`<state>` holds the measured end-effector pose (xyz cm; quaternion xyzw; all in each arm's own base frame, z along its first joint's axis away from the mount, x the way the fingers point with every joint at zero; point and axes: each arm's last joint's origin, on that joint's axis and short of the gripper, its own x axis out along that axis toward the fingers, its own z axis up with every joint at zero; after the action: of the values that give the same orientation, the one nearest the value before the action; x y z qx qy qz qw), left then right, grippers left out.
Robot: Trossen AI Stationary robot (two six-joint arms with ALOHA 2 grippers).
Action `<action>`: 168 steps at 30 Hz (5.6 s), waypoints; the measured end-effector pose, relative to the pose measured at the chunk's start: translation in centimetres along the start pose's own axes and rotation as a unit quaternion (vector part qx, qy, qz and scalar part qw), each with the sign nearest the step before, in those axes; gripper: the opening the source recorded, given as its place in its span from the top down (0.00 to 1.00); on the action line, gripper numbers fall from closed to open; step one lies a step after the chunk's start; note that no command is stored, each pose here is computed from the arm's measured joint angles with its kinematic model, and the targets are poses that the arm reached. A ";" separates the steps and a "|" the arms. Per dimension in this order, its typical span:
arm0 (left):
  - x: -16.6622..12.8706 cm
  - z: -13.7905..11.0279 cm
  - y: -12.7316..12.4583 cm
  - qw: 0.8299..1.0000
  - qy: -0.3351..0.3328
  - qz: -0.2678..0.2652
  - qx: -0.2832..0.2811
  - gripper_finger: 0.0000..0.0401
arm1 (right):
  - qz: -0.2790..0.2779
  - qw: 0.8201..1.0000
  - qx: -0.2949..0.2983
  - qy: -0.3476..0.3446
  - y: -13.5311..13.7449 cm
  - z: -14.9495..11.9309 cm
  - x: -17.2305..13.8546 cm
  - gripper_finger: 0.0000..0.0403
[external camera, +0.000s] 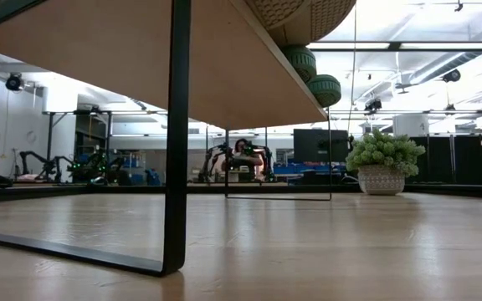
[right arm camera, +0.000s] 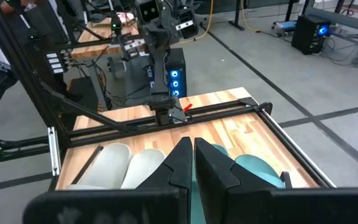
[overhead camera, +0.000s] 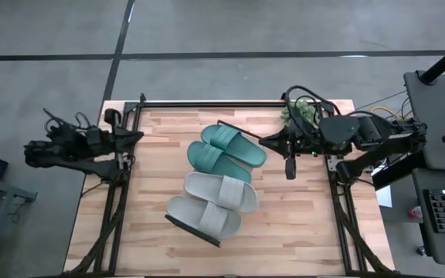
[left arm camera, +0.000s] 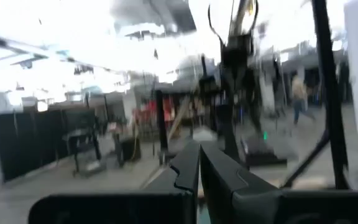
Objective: Pick and place slides into the shelf
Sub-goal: Return to Home Position
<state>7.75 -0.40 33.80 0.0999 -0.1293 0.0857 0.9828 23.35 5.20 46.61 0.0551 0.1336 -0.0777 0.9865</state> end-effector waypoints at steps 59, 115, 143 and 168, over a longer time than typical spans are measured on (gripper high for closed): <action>-2.5 -15.3 -3.2 0.992 0.086 0.004 -0.090 1.00 | 0.103 0.981 -0.007 -0.166 -3.9 -17.6 -1.6 0.98; -2.7 -16.4 -3.6 0.983 0.155 -0.020 -0.097 1.00 | 0.085 0.987 0.061 -0.118 -9.6 -30.0 -5.0 0.98; -2.6 -16.7 -3.8 0.979 0.166 -0.042 -0.107 1.00 | 0.076 0.989 0.005 -0.126 -9.7 -31.6 -3.9 0.98; -2.5 -16.6 -3.8 0.980 0.164 -0.041 -0.106 1.00 | 0.074 0.989 0.037 -0.125 -9.7 -31.6 -3.9 0.98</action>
<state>10.03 -0.82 16.72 -0.0151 0.0296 0.0468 0.9984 9.92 0.32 16.59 0.0914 0.0021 -0.0159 0.9957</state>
